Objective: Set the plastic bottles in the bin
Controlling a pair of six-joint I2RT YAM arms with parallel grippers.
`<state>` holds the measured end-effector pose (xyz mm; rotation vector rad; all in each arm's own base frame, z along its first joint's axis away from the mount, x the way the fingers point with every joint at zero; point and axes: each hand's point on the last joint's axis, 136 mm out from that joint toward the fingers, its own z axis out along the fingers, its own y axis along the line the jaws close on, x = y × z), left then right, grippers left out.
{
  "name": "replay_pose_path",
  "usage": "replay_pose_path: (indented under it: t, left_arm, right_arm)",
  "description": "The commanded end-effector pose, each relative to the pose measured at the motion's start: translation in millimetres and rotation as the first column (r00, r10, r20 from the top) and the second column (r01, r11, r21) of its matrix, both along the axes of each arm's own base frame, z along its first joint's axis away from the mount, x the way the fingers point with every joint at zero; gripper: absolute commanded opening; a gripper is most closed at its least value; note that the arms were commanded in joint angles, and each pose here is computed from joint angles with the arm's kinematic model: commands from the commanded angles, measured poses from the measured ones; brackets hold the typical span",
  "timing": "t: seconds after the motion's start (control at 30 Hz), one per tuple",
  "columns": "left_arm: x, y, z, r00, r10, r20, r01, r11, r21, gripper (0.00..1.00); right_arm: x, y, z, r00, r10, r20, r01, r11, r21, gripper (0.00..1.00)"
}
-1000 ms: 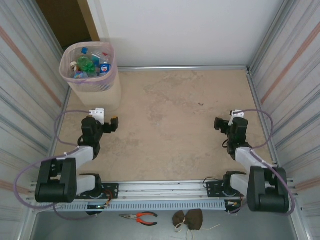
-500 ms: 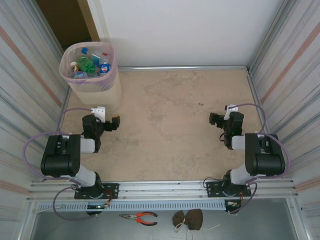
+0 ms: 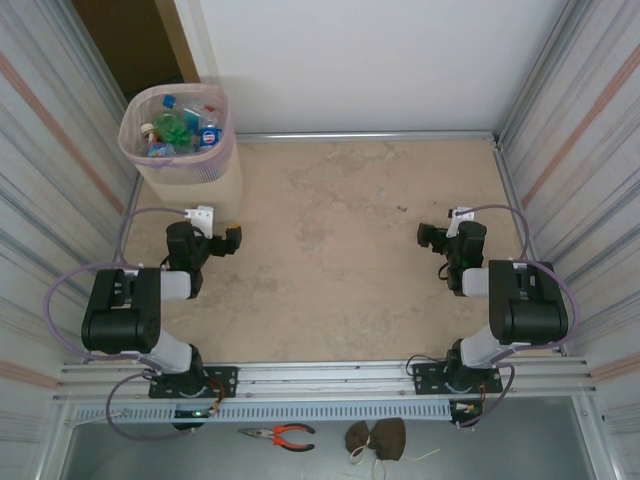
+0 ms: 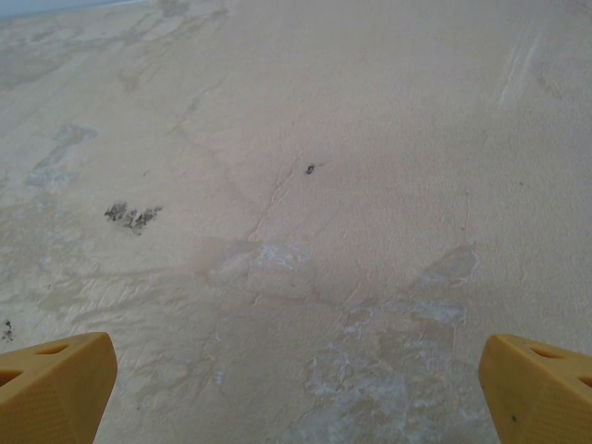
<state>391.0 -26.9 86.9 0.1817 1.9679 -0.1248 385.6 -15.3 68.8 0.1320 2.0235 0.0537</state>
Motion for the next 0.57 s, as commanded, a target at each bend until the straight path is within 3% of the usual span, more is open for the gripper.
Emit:
replay_pose_path:
  t: [0.0, 0.53]
  left_arm:
    - [2.4, 1.2, 5.1, 1.0, 0.005, 0.02, -0.005, 1.0, 0.021, 0.99]
    - [2.7, 1.1, 5.4, 1.0, 0.004, 0.02, -0.004, 1.0, 0.02, 0.99]
  right_arm:
    - [8.7, 3.2, 11.7, 0.999, 0.02, 0.039, -0.02, 1.0, -0.009, 0.99]
    - [8.8, 2.9, 11.8, 0.999, 0.022, 0.039, -0.022, 1.0, -0.006, 0.99]
